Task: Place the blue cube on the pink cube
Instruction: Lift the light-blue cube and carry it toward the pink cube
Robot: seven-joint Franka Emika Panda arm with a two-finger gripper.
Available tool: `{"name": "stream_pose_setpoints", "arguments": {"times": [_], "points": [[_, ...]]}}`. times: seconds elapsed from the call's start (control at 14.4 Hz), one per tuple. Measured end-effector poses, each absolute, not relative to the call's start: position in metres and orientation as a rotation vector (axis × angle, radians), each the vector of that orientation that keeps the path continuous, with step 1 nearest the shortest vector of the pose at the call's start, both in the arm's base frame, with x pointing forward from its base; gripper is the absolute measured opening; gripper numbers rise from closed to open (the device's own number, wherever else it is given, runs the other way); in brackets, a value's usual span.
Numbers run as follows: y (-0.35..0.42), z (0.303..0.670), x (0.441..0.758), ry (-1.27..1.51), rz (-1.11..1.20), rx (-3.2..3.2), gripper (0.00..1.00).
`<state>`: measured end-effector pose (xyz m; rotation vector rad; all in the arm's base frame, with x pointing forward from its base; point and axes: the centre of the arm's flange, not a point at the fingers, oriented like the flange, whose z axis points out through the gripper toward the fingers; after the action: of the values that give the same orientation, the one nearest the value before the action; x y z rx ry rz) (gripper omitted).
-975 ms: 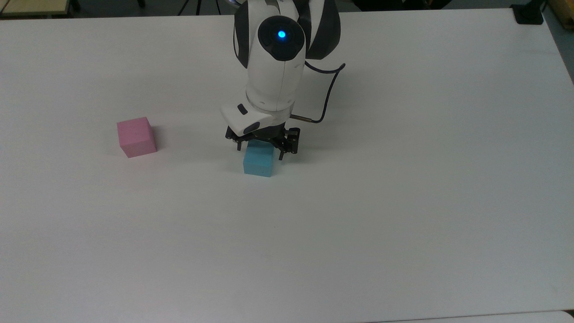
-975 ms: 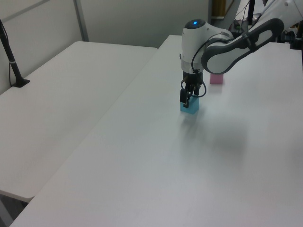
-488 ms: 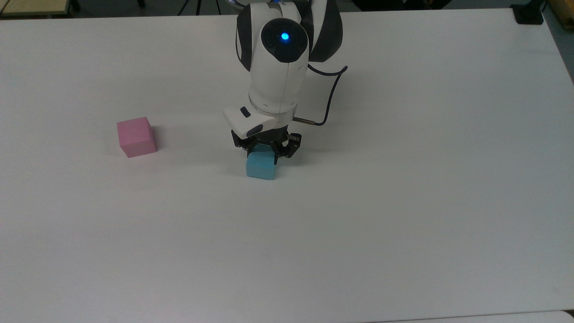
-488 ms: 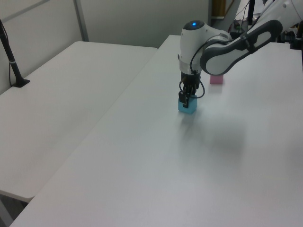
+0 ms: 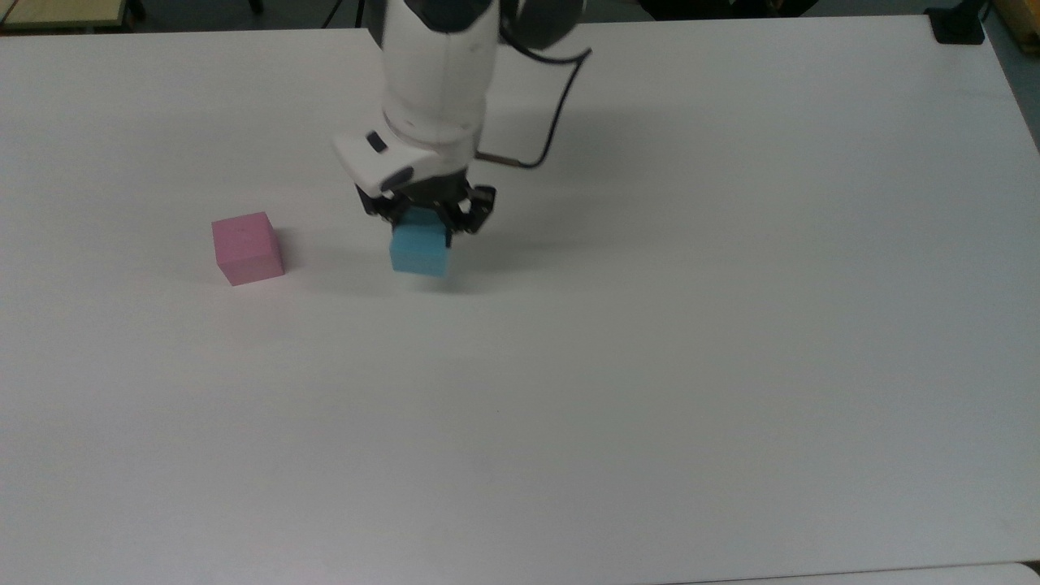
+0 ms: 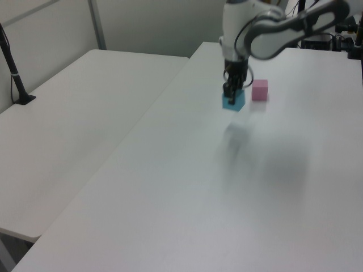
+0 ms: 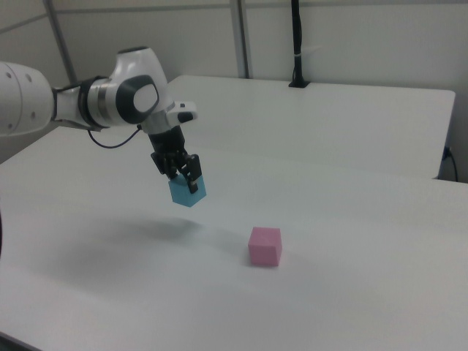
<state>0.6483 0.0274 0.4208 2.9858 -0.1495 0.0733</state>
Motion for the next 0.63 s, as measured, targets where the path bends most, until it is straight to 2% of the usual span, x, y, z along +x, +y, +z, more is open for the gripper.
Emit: {"name": "stream_pose_setpoints", "arguments": {"times": [0.21, 0.63], "points": [[-0.007, 0.455, 0.63, -0.015, -0.018, 2.986, 0.58], [-0.082, 0.491, 0.61, 0.293, -0.081, 2.98, 0.58]]}}
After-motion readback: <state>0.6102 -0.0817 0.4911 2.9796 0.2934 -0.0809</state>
